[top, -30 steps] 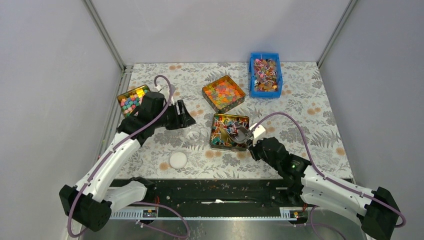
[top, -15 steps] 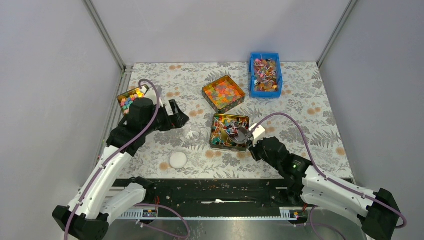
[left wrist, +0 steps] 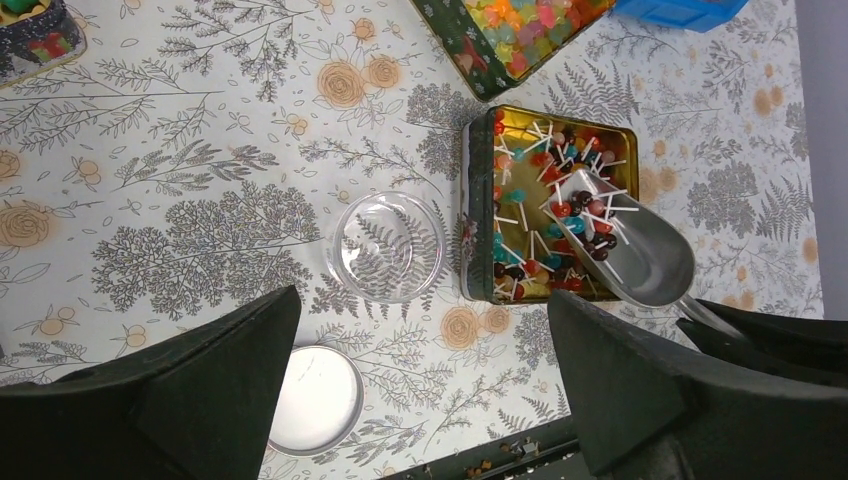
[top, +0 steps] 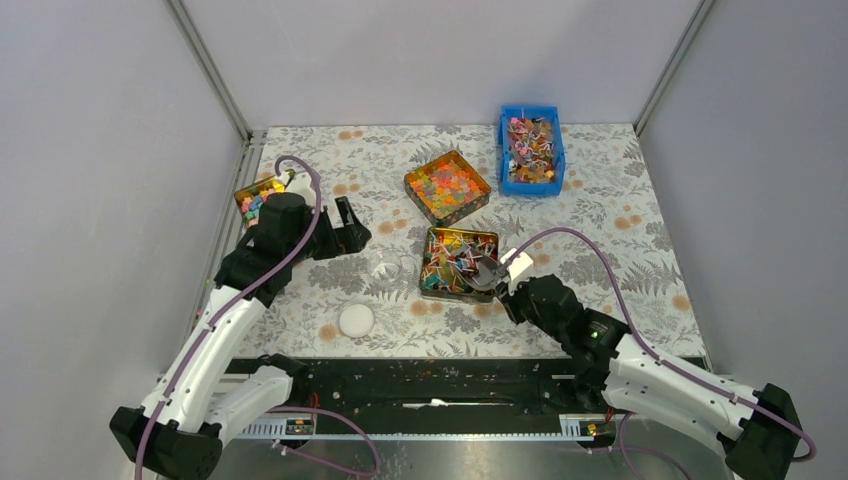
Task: Pack the candies
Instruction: Place the fake candies in the packing bottle.
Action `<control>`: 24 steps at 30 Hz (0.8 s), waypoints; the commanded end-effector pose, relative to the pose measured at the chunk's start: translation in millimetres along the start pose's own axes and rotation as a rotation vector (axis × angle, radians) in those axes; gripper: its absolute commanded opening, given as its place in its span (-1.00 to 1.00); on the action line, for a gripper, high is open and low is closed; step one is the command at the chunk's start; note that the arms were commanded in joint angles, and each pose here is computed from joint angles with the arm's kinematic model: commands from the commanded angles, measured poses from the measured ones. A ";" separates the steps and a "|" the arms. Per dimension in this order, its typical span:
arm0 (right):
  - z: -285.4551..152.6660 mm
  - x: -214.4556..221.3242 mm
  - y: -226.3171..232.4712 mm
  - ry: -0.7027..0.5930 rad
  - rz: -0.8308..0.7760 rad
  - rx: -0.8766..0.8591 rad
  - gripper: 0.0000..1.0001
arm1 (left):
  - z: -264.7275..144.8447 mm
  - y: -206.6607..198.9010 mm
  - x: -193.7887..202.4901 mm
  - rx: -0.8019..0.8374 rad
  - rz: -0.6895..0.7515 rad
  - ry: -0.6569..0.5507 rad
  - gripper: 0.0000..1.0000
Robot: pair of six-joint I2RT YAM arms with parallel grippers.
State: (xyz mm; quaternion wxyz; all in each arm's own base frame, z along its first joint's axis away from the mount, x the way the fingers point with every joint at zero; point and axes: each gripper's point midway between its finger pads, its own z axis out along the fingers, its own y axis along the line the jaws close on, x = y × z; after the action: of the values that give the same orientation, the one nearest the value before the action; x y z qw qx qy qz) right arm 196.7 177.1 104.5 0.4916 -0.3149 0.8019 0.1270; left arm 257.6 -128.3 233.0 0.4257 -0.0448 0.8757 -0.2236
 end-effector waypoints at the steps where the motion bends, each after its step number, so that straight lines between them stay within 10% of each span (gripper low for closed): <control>1: -9.6 -36.6 -0.6 -0.104 0.001 -0.011 -1.00 | -1.0 -5.8 -15.6 0.020 0.023 -0.036 0.98; 24: -9.5 -59.8 11.7 -0.139 -0.097 -0.096 -1.00 | 14.0 -4.8 -4.0 0.032 0.000 0.043 0.98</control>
State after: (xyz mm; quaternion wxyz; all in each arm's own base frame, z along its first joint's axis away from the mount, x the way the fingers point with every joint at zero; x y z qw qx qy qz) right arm 190.7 184.2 116.8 0.4857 -0.3726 0.7793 0.1335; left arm 264.9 -132.2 211.6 0.3864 -0.0406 0.8948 -0.2200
